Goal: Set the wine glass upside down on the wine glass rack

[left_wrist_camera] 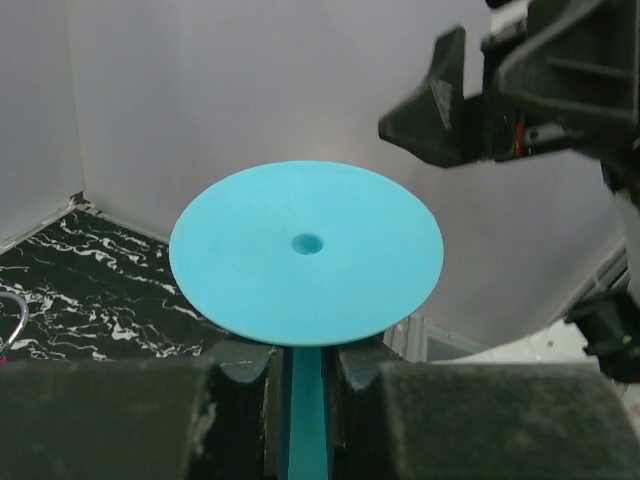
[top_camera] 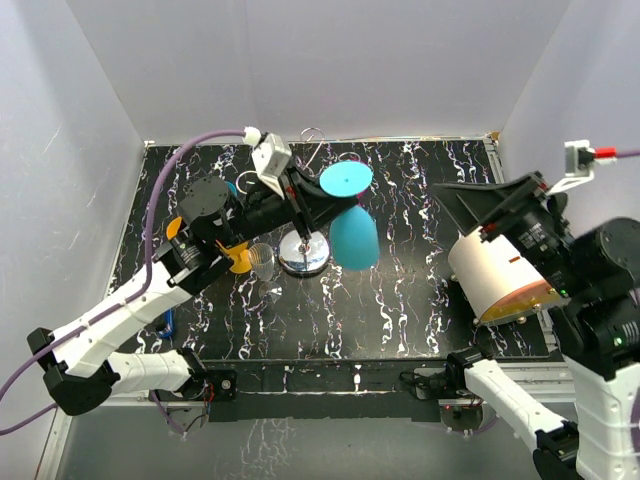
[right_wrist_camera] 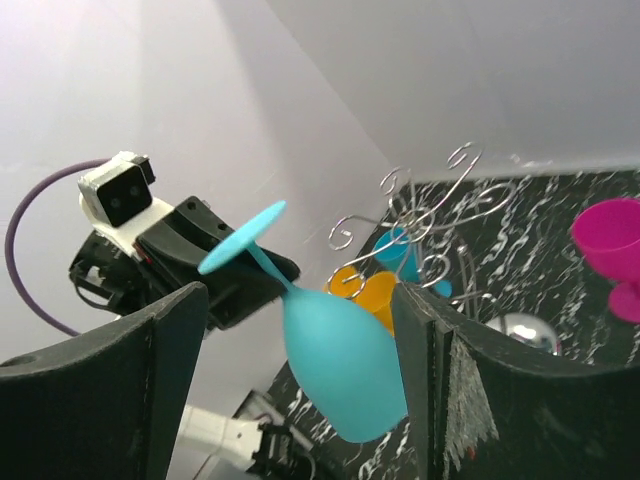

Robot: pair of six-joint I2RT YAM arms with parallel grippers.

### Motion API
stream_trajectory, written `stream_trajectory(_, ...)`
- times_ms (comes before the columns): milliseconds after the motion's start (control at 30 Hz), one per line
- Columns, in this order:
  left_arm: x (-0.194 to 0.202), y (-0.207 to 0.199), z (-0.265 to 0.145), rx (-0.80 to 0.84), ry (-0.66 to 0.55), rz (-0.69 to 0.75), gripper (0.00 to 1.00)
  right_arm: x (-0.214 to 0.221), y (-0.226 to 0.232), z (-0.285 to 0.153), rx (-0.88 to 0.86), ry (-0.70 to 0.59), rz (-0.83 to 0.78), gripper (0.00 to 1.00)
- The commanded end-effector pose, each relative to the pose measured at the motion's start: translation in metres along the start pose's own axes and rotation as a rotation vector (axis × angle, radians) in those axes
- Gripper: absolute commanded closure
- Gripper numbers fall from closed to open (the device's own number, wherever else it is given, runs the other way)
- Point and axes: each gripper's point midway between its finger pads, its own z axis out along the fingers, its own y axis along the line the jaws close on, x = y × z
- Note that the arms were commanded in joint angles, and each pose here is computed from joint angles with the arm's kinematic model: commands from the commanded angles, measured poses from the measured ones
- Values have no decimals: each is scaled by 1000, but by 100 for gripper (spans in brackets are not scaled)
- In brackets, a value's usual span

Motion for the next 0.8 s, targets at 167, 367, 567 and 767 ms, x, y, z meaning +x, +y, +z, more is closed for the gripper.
stream_trajectory(167,22,-22,-31,177,64,287,100,50,18,20,-192,284,126,29)
stream_trajectory(367,35,-16,-29,179,100,316,100,62,21,23,-256,322,207,30)
stream_trajectory(567,44,-9,-25,161,127,310,100,72,19,31,-264,389,275,33)
stream_trajectory(767,55,0,-19,136,152,299,100,85,15,40,-296,447,378,39)
